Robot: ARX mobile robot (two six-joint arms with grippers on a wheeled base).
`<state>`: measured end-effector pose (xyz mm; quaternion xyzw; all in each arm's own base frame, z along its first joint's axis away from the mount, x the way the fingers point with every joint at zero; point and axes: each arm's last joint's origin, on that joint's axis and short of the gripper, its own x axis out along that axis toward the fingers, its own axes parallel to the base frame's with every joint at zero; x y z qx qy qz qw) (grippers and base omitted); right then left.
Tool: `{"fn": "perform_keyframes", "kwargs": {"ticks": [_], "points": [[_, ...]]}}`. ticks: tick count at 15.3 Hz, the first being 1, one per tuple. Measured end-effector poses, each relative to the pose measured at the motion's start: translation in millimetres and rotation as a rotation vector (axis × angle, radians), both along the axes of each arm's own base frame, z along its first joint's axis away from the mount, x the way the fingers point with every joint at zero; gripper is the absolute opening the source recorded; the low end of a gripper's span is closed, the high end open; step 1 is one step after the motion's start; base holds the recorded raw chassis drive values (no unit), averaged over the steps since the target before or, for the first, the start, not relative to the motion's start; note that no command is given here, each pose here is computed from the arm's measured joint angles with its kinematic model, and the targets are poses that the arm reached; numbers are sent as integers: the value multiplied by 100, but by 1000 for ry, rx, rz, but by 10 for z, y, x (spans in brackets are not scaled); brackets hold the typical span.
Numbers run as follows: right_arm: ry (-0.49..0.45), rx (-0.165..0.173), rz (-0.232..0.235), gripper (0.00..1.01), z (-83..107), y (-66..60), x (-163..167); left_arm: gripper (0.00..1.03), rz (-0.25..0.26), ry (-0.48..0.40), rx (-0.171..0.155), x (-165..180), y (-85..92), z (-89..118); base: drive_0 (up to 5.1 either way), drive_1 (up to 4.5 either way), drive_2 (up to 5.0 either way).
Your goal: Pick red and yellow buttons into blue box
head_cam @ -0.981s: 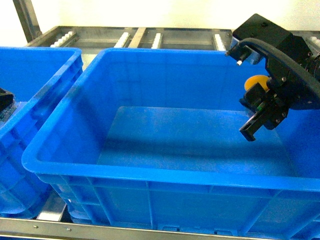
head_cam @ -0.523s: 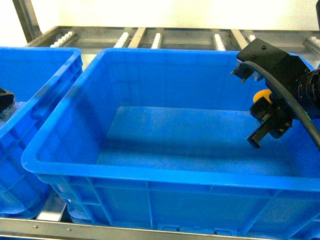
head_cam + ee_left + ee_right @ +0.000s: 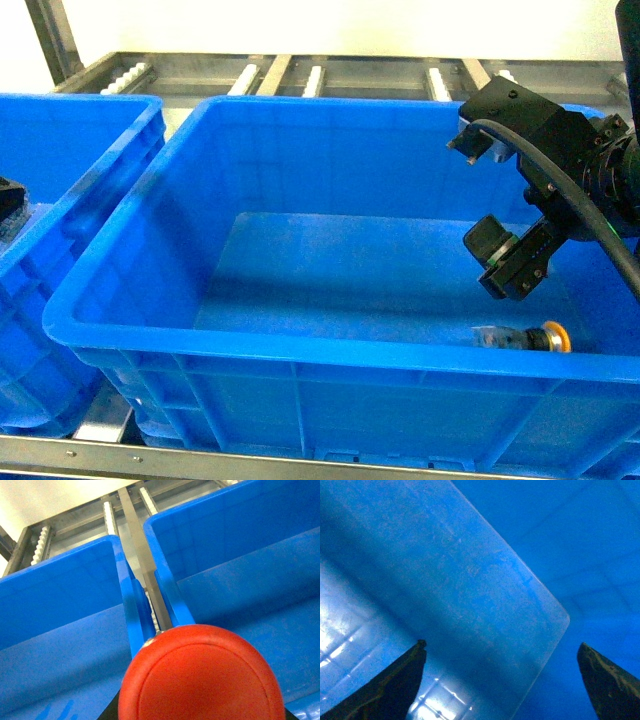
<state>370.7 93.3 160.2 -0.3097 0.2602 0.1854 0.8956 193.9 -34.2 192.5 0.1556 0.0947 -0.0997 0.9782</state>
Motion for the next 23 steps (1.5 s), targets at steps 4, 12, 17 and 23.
{"fn": "perform_keyframes", "kwargs": {"ticks": [4,12,17,23], "points": [[5,3,-2,98,-3,0,-2,24,0,0,0,0,0,0,0,0,0],[-22,143,-56,98,588,-643,-476,24,0,0,0,0,0,0,0,0,0],[-105,255,-61,98,833,-1030,-1028,24,0,0,0,0,0,0,0,0,0],[-101,320,-321,98,352,-1662,-1538,24,0,0,0,0,0,0,0,0,0]]}}
